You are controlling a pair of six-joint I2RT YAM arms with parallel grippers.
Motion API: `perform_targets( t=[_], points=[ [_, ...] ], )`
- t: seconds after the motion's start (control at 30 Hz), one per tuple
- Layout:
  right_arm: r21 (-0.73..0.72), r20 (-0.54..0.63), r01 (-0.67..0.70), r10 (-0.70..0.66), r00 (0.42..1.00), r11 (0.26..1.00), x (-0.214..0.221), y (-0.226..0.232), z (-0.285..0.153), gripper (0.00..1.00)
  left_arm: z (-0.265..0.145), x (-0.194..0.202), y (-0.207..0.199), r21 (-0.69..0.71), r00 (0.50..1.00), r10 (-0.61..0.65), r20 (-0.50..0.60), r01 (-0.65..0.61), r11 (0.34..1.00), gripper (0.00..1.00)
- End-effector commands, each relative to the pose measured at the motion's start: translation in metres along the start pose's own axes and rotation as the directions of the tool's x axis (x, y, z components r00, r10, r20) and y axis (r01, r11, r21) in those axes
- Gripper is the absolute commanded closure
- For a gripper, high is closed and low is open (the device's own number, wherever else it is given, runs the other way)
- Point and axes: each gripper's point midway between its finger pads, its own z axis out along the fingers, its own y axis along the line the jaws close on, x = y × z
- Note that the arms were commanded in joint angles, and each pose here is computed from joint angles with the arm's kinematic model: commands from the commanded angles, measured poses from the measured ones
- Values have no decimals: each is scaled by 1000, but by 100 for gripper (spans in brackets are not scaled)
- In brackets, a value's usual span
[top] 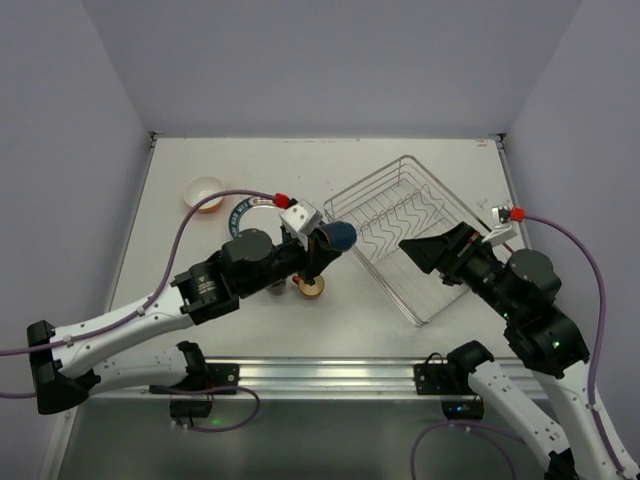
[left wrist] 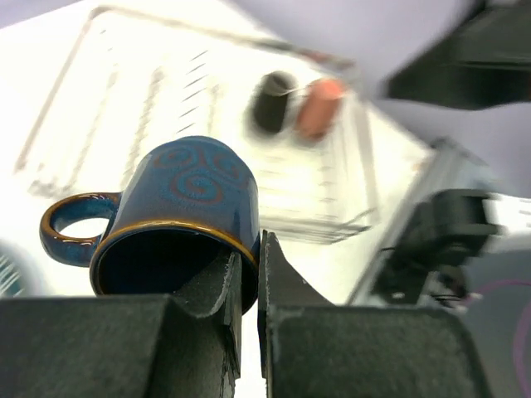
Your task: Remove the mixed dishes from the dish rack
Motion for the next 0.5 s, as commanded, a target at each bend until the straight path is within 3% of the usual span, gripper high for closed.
perform_targets(
  t=[0.0, 0.13, 0.2, 0.23, 0.27, 0.4, 0.47],
  points=[
    [236, 65, 135, -155, 986, 962, -18, -45, -4, 1, -41, -16, 71, -464, 996, -57, -69, 19, 886, 100],
    [302, 66, 169, -197, 978, 938, -22, -60, -4, 1, -101, -21, 138, -774, 986, -152, -64, 46, 631, 100],
    [310, 55, 178, -205, 977, 934, -20, -63, -1, 1, -118, -15, 162, -797, 977, -195, -89, 48, 601, 100],
    [313, 48, 181, -206, 977, 932, -19, -64, 0, 1, -137, -17, 192, -848, 973, -224, -49, 79, 525, 100],
    [320, 39, 185, -208, 977, 929, -18, -66, 1, 1, -140, -11, 200, -844, 965, -253, -66, 81, 530, 100],
    [355, 6, 230, -248, 969, 906, -16, -76, 3, 1, -168, 30, 248, -921, 924, -370, -91, 64, 384, 100],
    [413, -20, 251, -267, 964, 876, -18, -86, 3, 1, -163, 46, 250, -908, 903, -412, -118, 70, 413, 100]
  ],
)
